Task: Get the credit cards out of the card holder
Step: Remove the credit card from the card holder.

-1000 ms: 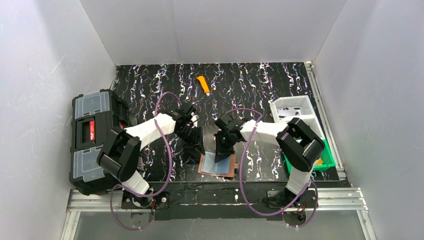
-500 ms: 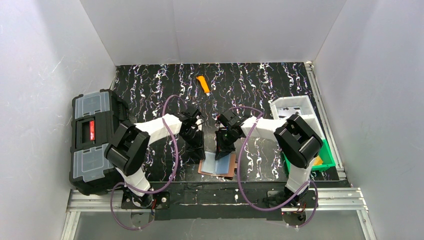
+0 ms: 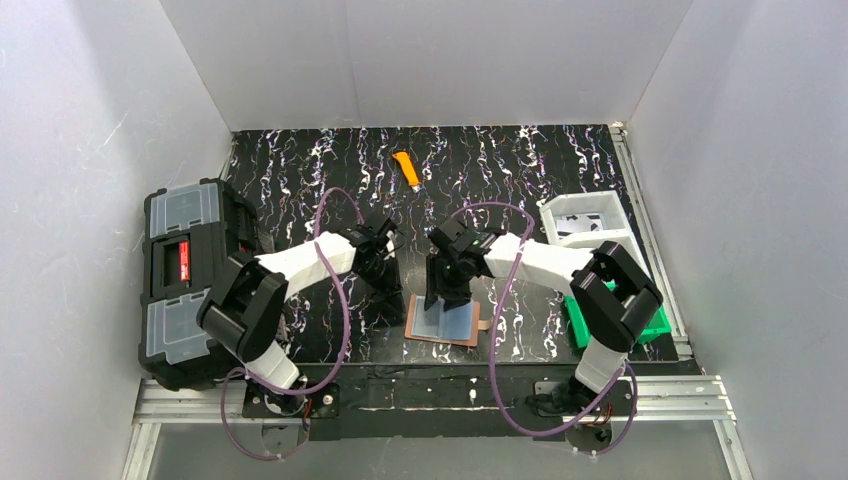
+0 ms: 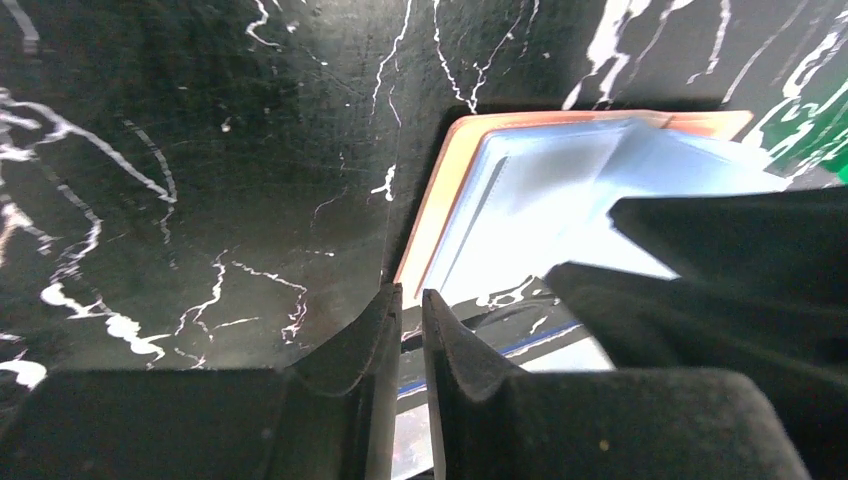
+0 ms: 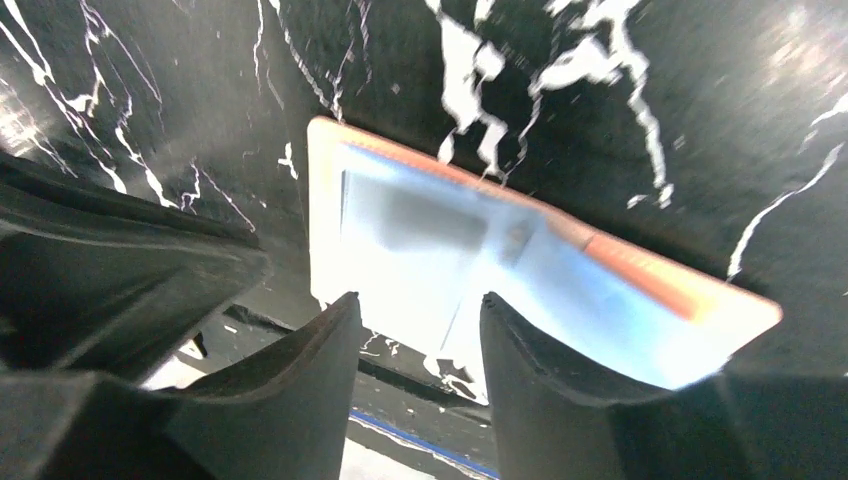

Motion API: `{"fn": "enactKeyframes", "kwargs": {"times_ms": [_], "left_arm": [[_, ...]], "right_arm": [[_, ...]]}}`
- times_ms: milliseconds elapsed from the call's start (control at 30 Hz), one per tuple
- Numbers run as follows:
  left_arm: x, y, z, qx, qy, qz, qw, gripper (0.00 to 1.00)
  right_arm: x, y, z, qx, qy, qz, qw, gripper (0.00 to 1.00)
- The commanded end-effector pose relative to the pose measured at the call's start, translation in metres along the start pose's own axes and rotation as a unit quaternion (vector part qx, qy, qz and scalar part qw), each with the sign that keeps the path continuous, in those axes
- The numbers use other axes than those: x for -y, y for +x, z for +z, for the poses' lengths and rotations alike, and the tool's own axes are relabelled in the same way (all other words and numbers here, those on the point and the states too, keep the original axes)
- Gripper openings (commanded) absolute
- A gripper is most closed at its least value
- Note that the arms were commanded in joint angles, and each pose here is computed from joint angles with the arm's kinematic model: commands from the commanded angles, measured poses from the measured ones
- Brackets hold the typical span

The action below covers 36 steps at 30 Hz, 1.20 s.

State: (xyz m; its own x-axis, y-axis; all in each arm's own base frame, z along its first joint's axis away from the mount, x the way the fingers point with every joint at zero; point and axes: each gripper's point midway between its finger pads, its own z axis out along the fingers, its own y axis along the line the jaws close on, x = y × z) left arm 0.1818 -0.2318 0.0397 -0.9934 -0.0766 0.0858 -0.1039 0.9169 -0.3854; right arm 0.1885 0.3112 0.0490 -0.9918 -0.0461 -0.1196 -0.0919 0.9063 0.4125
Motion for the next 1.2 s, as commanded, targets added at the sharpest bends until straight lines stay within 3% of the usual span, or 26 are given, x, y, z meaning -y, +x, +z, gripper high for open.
{"fn": "enactKeyframes", "kwargs": {"times_ms": [0,167,300,667,833,1167], "left_arm": [[-0.007,-0.008,-0.027,0.043,0.001,-0.011,0.999,0.14],[-0.006,-0.004,-0.032,0.039,0.016,0.000,0.999,0.14],[-0.005,-0.001,-0.033,0.033,0.025,0.010,0.999,0.14],[0.000,-0.005,-0.032,0.032,0.030,0.015,0.999,0.14],[0.000,-0.006,-0.029,0.028,0.030,0.013,0.999,0.14],[0.012,0.005,-0.009,-0.015,0.033,0.045,0.998,0.17]], "right_arm": [[-0.013,0.023,-0.006,-0.004,0.044,0.027,0.999,0.58],[-0.004,0.035,0.013,-0.010,0.091,0.079,0.993,0.63],[0.002,0.023,0.017,0.031,0.121,0.096,0.988,0.67],[0.017,0.030,0.051,-0.003,0.200,0.052,0.978,0.66],[0.032,0.044,0.059,-0.028,0.203,0.049,0.978,0.52],[0.042,0.058,0.068,-0.054,0.134,0.063,0.988,0.05]]}}
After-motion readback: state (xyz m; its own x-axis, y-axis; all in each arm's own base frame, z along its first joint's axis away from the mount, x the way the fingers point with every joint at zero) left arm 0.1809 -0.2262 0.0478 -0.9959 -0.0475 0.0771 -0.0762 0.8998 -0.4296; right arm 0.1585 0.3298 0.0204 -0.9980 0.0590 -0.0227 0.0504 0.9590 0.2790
